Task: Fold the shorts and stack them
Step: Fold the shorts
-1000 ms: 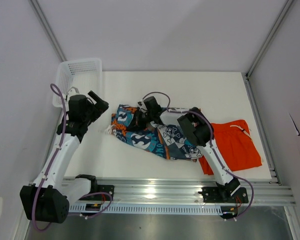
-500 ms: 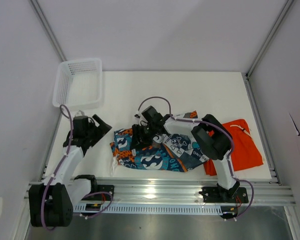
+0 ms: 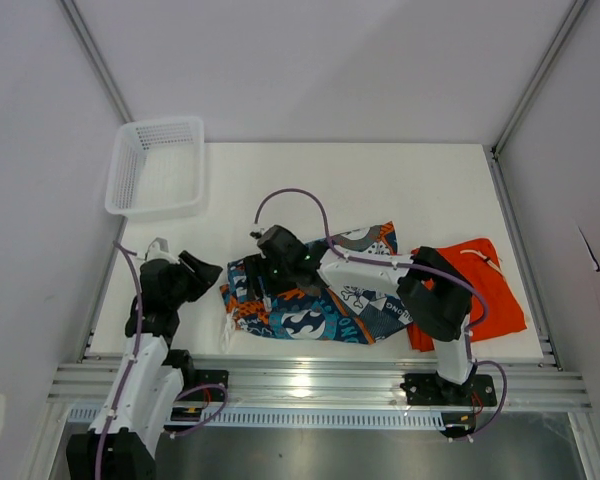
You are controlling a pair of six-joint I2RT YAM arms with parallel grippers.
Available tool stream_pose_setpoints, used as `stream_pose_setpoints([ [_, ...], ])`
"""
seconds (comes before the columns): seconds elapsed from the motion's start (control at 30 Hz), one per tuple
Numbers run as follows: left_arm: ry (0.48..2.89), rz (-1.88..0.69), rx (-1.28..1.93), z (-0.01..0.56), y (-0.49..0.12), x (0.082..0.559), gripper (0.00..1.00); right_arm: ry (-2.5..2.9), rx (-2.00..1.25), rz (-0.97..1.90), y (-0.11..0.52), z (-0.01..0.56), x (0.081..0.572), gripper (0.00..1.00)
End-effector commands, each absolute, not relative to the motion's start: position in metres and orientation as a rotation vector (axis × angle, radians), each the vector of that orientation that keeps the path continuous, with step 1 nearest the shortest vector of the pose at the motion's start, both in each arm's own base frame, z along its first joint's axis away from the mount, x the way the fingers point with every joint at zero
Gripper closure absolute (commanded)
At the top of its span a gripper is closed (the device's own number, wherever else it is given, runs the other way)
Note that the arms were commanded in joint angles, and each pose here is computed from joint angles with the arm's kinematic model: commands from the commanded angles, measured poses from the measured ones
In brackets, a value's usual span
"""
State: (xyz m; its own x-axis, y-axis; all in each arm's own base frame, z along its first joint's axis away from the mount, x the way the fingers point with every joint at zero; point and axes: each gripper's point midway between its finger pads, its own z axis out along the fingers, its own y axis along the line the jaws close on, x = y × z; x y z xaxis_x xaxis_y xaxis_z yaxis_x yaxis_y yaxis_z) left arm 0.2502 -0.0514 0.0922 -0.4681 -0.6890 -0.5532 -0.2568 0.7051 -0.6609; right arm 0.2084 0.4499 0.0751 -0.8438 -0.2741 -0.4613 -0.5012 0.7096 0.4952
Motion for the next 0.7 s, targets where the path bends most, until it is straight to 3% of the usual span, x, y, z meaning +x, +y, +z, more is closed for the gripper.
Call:
stream_pose_setpoints([
  [0.0,2.105,-0.629,-0.724,0.070,-0.053,0.242,0.48,2.445,-0.550,0.702,0.462,0.091,0.232,0.29],
  [0.1,2.127,-0.666,-0.752,0.058,-0.054,0.239,0.45,2.418,-0.526,0.603,0.473,0.091,0.231,0.29],
  [0.17,2.130,-0.684,-0.767,0.054,-0.053,0.240,0.42,2.411,-0.520,0.581,0.479,0.087,0.230,0.18],
  [0.23,2.134,-0.716,-0.789,0.051,-0.051,0.240,0.42,2.401,-0.502,0.579,0.487,0.091,0.227,0.16],
  [0.5,2.145,-0.768,-0.843,0.034,-0.046,0.236,0.48,2.453,-0.479,0.409,0.495,0.061,0.233,0.16],
  [0.67,2.136,-0.797,-0.804,0.036,-0.050,0.238,0.45,2.484,-0.462,0.306,0.492,0.047,0.237,0.17],
])
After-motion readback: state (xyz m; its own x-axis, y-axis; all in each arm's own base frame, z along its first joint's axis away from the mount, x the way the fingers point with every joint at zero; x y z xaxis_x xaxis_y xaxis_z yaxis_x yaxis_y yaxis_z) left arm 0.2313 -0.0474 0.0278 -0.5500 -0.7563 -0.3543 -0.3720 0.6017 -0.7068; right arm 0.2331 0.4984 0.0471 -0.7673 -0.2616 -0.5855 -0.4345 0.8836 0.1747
